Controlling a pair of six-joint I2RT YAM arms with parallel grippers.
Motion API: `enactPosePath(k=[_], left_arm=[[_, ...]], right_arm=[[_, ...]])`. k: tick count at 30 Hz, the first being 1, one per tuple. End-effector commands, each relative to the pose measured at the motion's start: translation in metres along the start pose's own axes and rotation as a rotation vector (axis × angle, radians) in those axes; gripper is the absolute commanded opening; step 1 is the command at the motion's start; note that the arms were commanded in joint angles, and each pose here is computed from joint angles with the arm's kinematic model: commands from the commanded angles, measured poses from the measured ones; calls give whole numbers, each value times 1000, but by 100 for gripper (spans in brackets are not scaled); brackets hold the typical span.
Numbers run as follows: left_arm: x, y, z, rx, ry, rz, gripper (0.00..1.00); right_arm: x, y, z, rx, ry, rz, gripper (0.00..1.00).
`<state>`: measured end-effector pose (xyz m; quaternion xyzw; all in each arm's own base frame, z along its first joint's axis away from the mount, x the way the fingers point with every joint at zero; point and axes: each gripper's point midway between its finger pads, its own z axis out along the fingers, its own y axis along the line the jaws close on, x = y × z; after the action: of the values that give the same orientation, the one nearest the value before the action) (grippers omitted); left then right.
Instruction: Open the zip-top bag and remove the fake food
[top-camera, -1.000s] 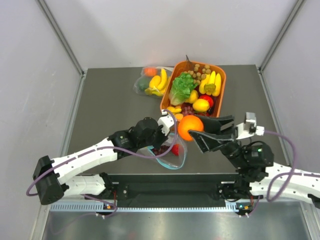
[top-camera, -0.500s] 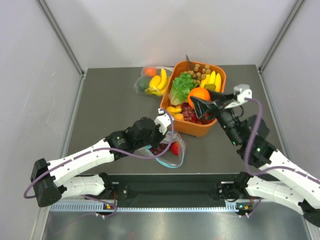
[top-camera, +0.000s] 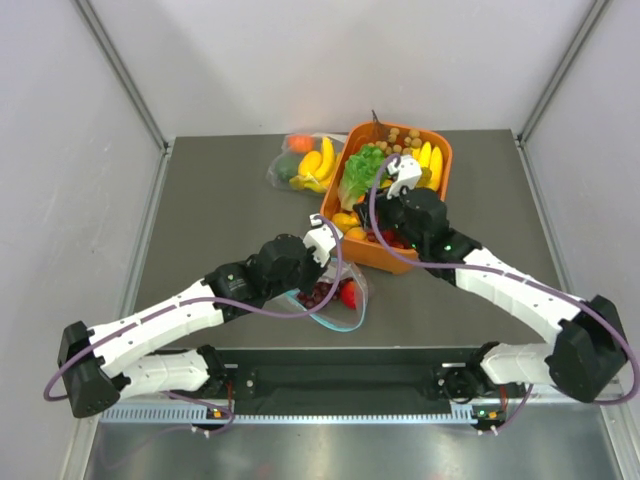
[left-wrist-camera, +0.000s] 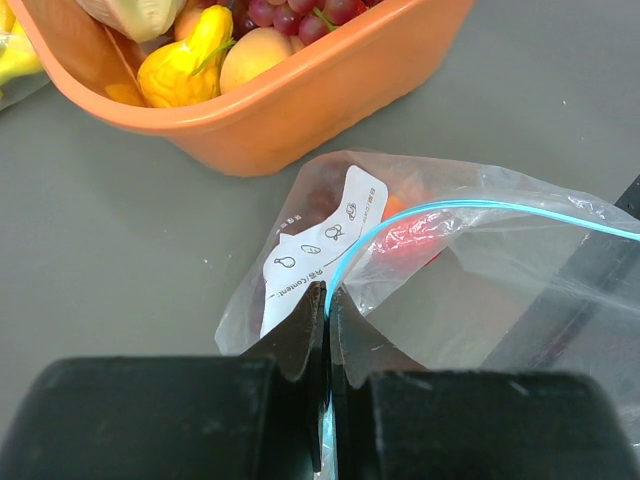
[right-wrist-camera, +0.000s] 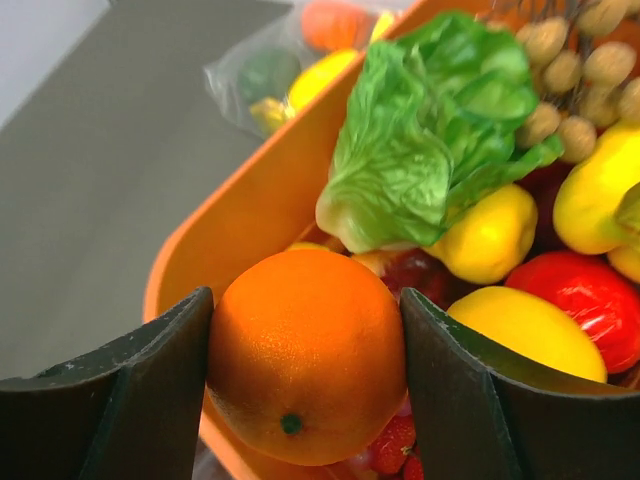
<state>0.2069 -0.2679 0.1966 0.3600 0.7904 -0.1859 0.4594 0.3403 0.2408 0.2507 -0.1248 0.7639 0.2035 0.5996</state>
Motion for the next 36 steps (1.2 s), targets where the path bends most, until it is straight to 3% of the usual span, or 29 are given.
enactPosePath(k=[1,5,7,8,9,11,12,14,18,26,30,36], left_arm=[[-6,2,-1,-5,-22,5,0],[-6,2,-1,-2,-21,5,0],[-7,1,-1,0,-23,6,0],[-7,1,-1,1,-23,6,0],[-7,1,-1,1,-23,6,0],[-7,1,-1,2,-23,6,0],[-7,1,-1,3,-24,5,0],[-7,1,-2,5,-26,5,0],[-8,-1,-2,12,-27,7,0],[-9,2,-3,2,-33,4,0],[-10,1,-3,4,-35,2,0],[-12,2,-3,4,-39,-1,0]], right_arm=[[-5,-3,19,15,-22,-4,14],[10,-10,32,51,-1,-21,14],[15,-13,36,68,13,-29,21],[13,-12,37,68,13,-29,28],[15,-12,37,67,23,-31,43],[13,-11,34,58,17,-26,56],[6,-10,29,53,-4,-22,70],[0,-10,23,50,-18,-21,84],[-20,-8,6,39,-59,-28,98],[-53,-8,-45,9,-153,-6,98],[-72,18,-98,-167,-243,76,93],[-58,81,-152,-476,-222,137,84]])
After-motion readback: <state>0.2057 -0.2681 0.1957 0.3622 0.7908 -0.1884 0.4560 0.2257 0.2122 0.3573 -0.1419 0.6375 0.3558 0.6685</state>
